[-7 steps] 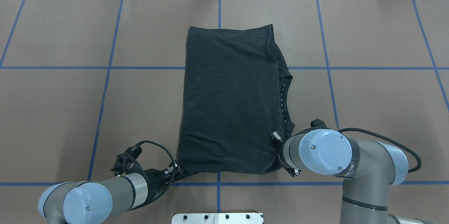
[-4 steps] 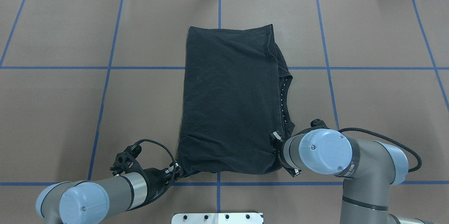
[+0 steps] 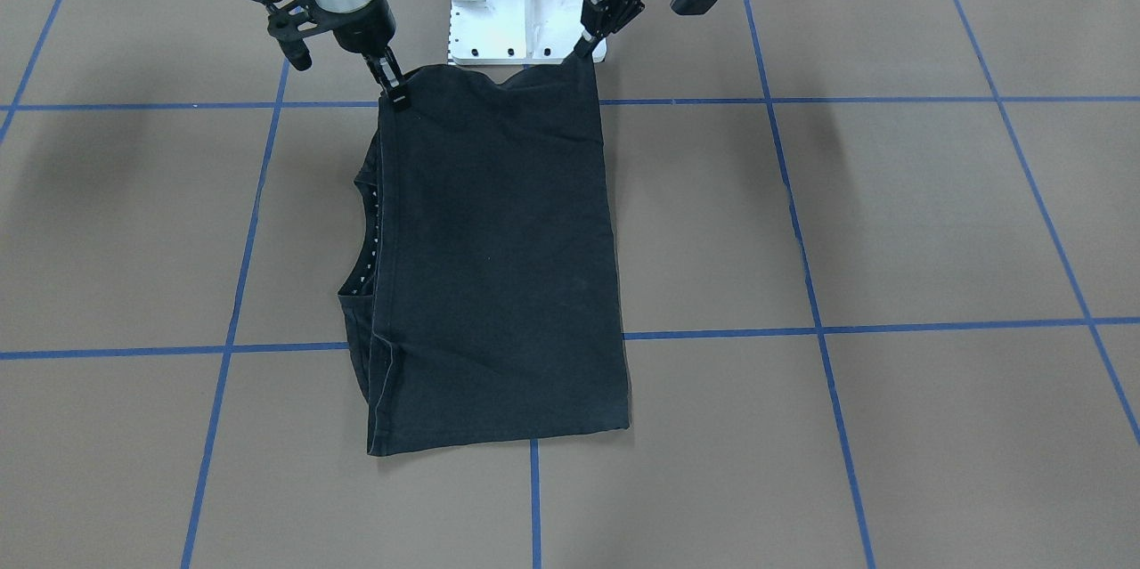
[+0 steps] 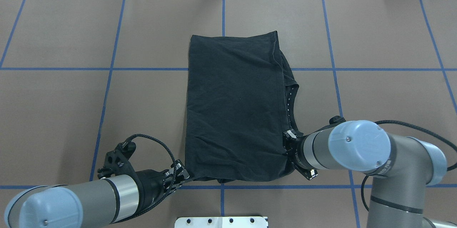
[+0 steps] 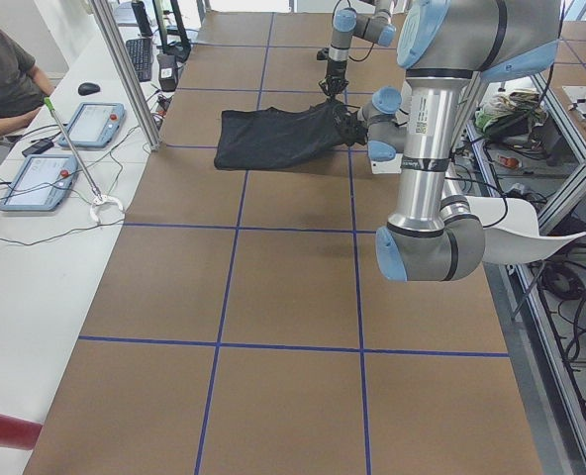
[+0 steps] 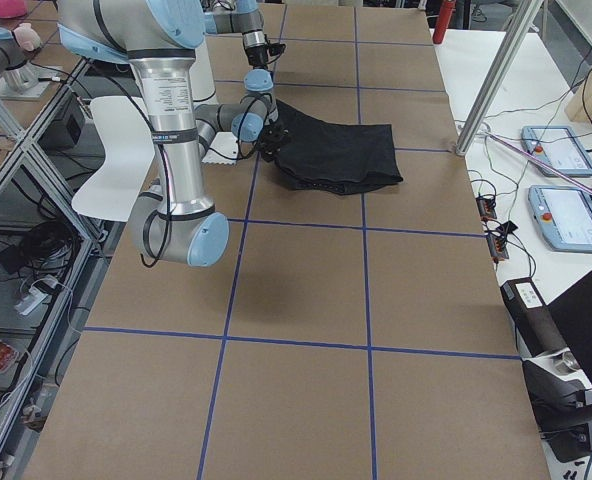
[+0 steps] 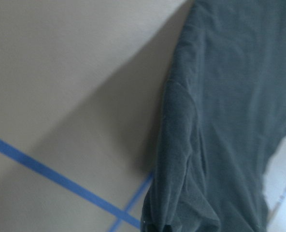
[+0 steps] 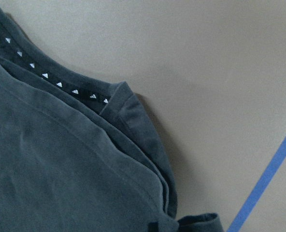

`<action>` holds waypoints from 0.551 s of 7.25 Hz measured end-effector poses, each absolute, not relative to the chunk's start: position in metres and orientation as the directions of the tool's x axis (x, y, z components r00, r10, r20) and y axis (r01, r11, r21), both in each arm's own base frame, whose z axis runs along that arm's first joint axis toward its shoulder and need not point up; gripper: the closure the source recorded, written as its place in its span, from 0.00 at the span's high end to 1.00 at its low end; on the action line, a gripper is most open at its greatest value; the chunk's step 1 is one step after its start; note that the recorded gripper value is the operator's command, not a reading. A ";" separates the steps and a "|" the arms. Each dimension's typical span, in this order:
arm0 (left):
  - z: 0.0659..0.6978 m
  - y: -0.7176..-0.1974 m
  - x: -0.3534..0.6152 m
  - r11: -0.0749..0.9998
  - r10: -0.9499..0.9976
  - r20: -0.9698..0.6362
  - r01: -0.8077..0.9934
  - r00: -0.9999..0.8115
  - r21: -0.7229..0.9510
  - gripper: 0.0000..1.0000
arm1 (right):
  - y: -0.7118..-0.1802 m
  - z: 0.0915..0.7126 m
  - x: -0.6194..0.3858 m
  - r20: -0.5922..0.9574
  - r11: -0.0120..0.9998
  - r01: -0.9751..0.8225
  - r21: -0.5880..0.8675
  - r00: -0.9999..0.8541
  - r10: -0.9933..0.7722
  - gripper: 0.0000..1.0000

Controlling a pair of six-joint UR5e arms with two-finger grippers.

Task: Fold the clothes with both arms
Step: 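Lift the near edge with both grippers and fold it away from the robot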

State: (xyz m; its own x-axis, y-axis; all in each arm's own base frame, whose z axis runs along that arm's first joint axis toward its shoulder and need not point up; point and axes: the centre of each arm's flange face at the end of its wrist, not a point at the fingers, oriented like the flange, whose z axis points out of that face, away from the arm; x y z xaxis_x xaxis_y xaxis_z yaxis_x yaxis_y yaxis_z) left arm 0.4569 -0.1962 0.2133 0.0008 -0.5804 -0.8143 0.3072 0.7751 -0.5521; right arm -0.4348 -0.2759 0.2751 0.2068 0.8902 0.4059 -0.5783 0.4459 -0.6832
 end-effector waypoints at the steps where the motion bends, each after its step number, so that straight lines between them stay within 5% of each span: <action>1: 0.199 -0.197 0.444 0.773 -0.582 -0.813 0.293 -0.025 -0.562 0.00 | -0.288 0.270 -0.419 0.392 0.429 -0.568 -0.703 0.194 0.899 0.00; 4: 0.184 -0.262 0.426 0.746 -0.572 -0.816 0.359 -0.083 -0.560 0.00 | -0.356 0.250 -0.386 0.402 0.435 -0.560 -0.706 0.189 0.896 0.00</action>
